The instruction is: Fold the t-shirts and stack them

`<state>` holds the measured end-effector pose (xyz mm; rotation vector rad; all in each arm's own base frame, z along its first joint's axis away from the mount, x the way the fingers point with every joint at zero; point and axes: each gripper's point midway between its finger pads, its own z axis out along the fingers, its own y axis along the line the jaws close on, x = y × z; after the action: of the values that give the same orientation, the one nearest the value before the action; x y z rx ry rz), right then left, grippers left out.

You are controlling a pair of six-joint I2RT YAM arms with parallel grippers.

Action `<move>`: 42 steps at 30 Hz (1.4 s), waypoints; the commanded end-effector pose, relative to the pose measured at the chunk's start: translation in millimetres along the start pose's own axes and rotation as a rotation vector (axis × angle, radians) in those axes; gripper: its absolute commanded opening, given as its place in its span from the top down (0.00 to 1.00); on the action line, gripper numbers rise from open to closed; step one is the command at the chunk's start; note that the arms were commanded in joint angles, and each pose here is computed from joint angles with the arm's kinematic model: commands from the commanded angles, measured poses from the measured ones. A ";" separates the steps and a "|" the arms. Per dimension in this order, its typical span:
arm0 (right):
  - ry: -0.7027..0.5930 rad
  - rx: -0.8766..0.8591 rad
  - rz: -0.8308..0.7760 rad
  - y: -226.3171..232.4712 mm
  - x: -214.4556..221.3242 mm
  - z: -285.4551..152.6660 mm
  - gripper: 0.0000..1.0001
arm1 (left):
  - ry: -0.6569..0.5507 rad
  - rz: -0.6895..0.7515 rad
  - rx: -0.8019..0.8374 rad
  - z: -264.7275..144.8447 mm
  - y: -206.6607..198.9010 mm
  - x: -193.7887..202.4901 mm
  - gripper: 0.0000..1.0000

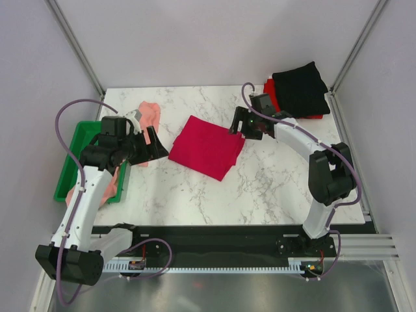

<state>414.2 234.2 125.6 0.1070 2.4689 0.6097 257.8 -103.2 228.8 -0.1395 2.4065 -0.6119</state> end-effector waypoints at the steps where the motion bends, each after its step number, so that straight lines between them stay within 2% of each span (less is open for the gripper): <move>1: 0.034 0.015 0.047 -32.3 -1.1 5.4 0.16 | -0.043 0.063 -0.075 -9.5 17.7 5.3 0.16; 8: 0.077 0.028 0.107 -60.4 2.3 34.4 0.17 | -0.153 0.069 -0.164 -28.8 34.5 6.8 0.16; 12: 0.093 0.030 0.133 -66.7 11.7 54.4 0.18 | -0.159 0.048 -0.231 -20.9 54.2 18.7 0.15; 15: 0.115 0.034 0.153 -72.3 20.9 69.3 0.18 | -0.176 0.058 -0.222 -24.3 52.2 17.3 0.15; 21: 0.130 0.012 0.157 -67.0 32.1 90.6 0.26 | -0.206 0.045 -0.249 -34.3 54.9 16.4 0.16; 23: 0.149 -0.009 0.154 -61.6 38.7 98.7 0.34 | -0.216 0.032 -0.253 -38.2 54.9 17.4 0.14; 26: 0.151 -0.060 0.149 -50.9 40.3 107.6 0.52 | -0.237 0.016 -0.298 -47.2 61.2 17.4 0.05; 27: 0.142 -0.066 0.134 -50.9 38.8 109.7 0.67 | -0.243 0.009 -0.307 -50.4 61.9 17.4 0.00; 30: 0.123 -0.038 0.089 -57.5 33.6 103.8 0.88 | -0.262 -0.015 -0.274 -57.6 56.4 23.9 0.00; 33: 0.069 0.000 0.033 -57.2 11.7 78.1 0.99 | -0.211 -0.083 -0.231 -48.4 53.2 42.9 0.00; 35: -0.008 0.036 -0.071 -51.6 -19.8 52.2 1.00 | -0.153 -0.054 -0.170 -41.8 45.2 54.6 0.00; 36: 0.006 0.077 -0.100 -55.7 -21.4 40.4 1.00 | -0.143 -0.056 -0.167 -39.8 46.5 59.3 0.02; 38: -0.063 0.100 -0.196 -49.1 -53.9 10.9 1.00 | -0.177 -0.081 -0.160 -43.9 45.5 59.3 0.02; 40: -0.097 0.165 -0.235 -58.6 -73.3 -16.1 1.00 | -0.260 -0.124 -0.165 -48.0 49.4 57.1 0.02; 42: -0.135 0.191 -0.288 -59.3 -93.2 -37.0 1.00 | -0.268 -0.154 -0.174 -43.6 53.4 59.3 0.03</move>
<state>459.2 186.7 96.8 -0.0315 2.4967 0.4252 185.9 -53.1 196.1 -0.3588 2.2600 -0.3790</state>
